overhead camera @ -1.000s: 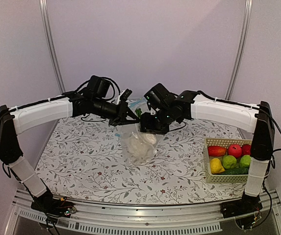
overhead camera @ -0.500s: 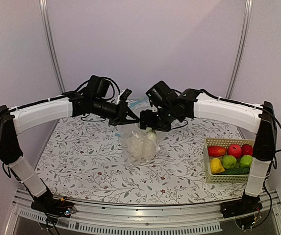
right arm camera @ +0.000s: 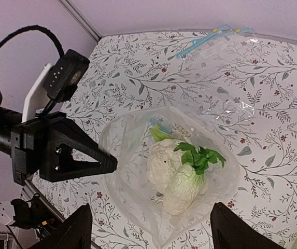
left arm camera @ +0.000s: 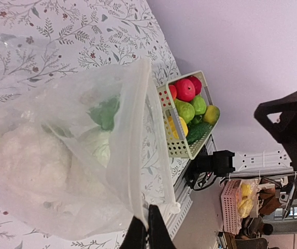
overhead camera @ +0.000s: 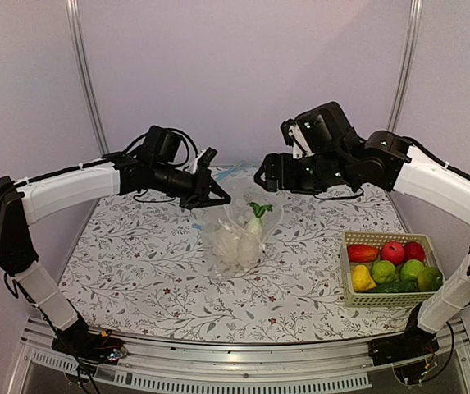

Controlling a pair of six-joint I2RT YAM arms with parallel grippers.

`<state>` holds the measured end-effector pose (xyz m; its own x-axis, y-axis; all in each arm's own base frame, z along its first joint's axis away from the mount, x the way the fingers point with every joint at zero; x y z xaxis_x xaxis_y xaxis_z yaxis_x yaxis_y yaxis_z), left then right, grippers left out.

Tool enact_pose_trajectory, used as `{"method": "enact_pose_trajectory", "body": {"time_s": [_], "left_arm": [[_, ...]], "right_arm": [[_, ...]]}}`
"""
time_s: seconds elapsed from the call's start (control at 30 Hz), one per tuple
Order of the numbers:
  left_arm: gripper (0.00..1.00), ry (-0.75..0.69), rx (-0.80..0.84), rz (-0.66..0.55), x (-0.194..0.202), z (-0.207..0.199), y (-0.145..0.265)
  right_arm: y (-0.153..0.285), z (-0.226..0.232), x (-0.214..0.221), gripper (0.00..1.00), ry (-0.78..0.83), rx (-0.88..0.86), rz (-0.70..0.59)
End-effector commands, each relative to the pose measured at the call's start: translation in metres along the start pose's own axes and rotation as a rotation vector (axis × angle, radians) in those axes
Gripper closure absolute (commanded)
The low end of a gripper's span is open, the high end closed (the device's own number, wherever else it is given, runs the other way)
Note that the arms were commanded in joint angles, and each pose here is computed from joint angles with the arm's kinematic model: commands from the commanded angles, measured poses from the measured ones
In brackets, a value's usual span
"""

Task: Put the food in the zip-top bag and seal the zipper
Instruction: Pick up the fake fruit from the bin.

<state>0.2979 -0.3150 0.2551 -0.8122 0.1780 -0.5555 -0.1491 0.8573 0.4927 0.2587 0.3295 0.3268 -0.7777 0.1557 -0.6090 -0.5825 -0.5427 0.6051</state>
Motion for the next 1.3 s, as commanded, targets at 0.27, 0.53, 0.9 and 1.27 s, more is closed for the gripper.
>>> {"method": "enact_pose_trajectory", "body": {"time_s": [0.27, 0.53, 0.9, 1.27], "left_arm": [[1.00, 0.001, -0.015, -0.017, 0.000, 0.005, 0.010], [1.00, 0.002, -0.019, -0.014, 0.003, 0.006, 0.011], [1.00, -0.004, -0.018, -0.014, 0.002, 0.006, 0.011], [1.00, -0.007, -0.018, -0.018, 0.001, 0.005, 0.013]], "right_arm": [[0.058, -0.136, 0.013, 0.22, -0.110, 0.344, -0.049], [0.061, -0.232, 0.062, 0.25, -0.416, 0.540, 0.052], [0.073, -0.290, 0.111, 0.24, -0.632, 0.695, 0.057], [0.039, -0.288, 0.118, 0.32, -0.647, 0.629, 0.146]]}}
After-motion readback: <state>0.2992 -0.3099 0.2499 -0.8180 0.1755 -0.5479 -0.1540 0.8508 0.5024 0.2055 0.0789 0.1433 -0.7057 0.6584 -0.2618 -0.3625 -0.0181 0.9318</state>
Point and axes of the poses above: each gripper's point midway between its finger pads, its own y axis back along the fingers, its own z axis along the line the jaws close on, x = y × z, the point moved 5 cm from there along y, back along the fingers, and after that the axes turned 10 degrees about -y, right-handed, at the moved point
